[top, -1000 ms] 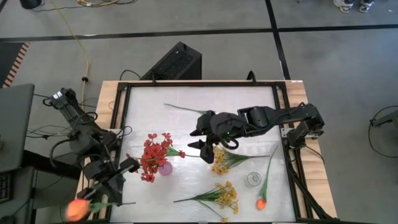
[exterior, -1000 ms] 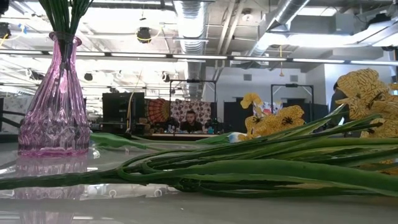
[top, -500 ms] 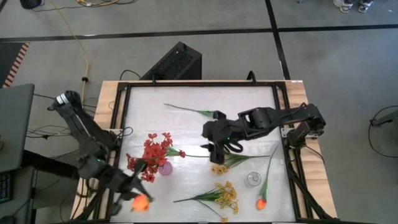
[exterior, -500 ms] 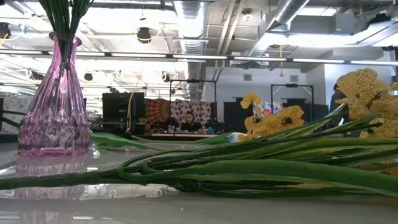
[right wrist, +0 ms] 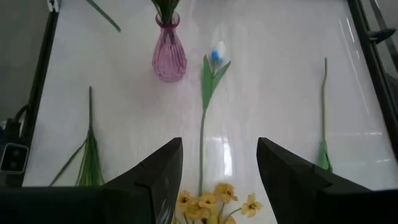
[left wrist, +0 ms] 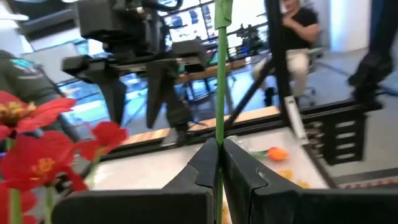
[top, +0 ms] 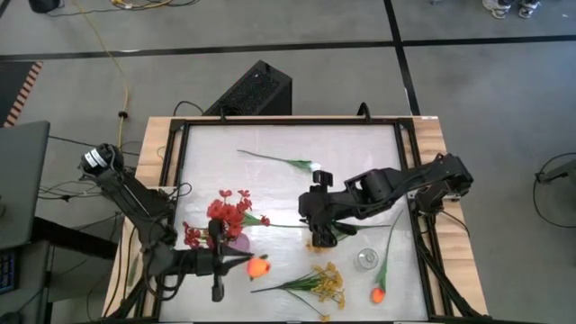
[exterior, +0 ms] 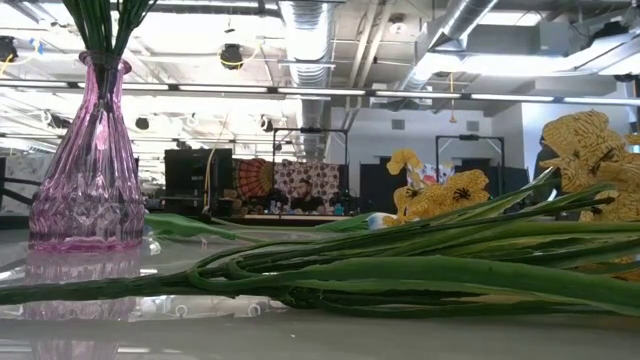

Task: Sort flowers into vase by color
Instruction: Put the top orange flower into the purple vase

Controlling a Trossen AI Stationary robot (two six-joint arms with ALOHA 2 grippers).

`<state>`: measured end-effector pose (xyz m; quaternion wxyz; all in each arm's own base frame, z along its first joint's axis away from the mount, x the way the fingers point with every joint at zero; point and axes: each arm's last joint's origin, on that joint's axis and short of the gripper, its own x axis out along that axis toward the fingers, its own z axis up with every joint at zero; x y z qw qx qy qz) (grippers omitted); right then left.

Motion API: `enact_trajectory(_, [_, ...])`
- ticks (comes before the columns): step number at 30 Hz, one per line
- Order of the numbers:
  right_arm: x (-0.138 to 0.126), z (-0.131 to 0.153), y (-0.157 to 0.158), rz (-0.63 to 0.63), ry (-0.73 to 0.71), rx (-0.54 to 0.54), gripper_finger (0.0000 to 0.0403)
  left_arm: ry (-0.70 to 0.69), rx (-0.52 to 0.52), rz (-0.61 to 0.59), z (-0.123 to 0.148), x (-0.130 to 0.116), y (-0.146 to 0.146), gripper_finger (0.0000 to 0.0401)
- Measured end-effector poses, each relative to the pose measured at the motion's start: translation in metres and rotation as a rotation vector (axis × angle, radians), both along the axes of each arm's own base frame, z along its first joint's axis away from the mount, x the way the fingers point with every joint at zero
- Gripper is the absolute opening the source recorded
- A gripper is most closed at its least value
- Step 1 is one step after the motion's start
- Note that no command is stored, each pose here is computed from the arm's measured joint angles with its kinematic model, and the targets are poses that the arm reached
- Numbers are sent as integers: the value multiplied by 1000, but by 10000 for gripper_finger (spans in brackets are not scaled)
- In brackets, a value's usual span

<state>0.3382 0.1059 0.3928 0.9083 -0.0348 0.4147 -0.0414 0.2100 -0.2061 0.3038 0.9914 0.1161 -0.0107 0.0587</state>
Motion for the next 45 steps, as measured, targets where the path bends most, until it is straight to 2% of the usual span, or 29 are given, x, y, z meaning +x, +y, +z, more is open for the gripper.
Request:
enact_trajectory(9, [5, -10, 1, -53, -14, 46, 230, 78, 137, -21, 5, -22, 2, 0])
enact_trajectory(16, [10, -7, 1, -67, -74, 79, 230, 145, 143, -26, 6, -34, 13, 0])
enact_trajectory(24, [16, -5, -1, -78, -125, 98, 230, 218, 103, -42, -4, -30, 19, 0])
enact_trajectory(32, [22, -1, 1, -75, -192, 120, 230, 229, 91, 62, -19, -31, 25, 0])
enact_trajectory(36, [23, 0, 2, -58, -208, 113, 230, 240, 77, 77, -27, -32, 27, 0])
enact_trajectory(45, [23, 0, 2, -54, -207, 109, 230, 217, 77, 131, -26, -32, 28, 0])
